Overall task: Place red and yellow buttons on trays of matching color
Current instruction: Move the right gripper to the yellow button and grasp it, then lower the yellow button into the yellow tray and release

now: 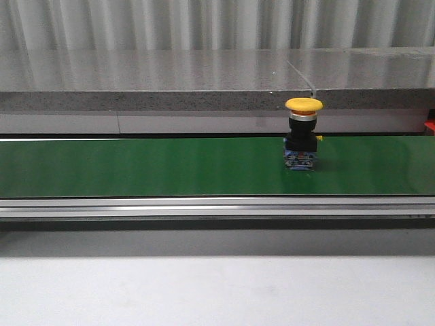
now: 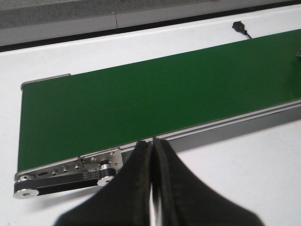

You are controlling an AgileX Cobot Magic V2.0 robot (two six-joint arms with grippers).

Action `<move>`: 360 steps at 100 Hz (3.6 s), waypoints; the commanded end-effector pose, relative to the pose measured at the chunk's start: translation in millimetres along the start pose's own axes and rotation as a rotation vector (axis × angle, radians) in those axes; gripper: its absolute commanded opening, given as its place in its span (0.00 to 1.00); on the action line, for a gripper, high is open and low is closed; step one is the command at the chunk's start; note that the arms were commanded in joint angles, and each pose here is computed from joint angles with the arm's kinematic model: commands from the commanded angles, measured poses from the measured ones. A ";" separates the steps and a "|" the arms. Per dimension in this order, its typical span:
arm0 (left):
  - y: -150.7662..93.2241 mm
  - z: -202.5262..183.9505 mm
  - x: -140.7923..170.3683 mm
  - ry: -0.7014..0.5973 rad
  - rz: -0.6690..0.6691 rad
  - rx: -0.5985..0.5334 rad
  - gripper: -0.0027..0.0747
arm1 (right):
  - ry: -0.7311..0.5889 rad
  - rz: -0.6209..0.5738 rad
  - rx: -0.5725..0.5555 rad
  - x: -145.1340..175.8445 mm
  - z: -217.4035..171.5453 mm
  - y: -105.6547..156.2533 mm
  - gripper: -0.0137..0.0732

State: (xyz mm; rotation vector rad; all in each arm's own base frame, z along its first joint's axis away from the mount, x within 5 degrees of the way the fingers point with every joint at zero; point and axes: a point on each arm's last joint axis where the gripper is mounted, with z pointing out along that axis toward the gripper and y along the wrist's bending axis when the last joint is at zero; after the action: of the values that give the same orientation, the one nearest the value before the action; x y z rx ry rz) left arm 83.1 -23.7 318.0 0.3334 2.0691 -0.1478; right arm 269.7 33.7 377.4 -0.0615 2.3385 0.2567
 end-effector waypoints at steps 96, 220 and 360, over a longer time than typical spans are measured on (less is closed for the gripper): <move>-0.7 -4.3 -12.8 -0.090 -0.010 0.009 0.01 | 0.375 -0.246 -0.144 -6.8 118.7 52.6 0.39; -0.7 -4.3 -12.9 -0.091 -0.010 0.009 0.01 | -0.098 0.690 0.548 81.0 -58.4 -150.2 0.38; -0.7 -4.4 -13.2 -0.095 -0.010 0.009 0.01 | -0.057 1.020 0.662 144.2 13.9 -240.1 0.80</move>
State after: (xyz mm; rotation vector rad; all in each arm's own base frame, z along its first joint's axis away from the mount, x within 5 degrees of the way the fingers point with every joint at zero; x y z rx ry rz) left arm 83.1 -23.8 318.0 0.3330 2.0691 -0.1488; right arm 204.7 -188.9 207.9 1.4885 2.1752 -0.0221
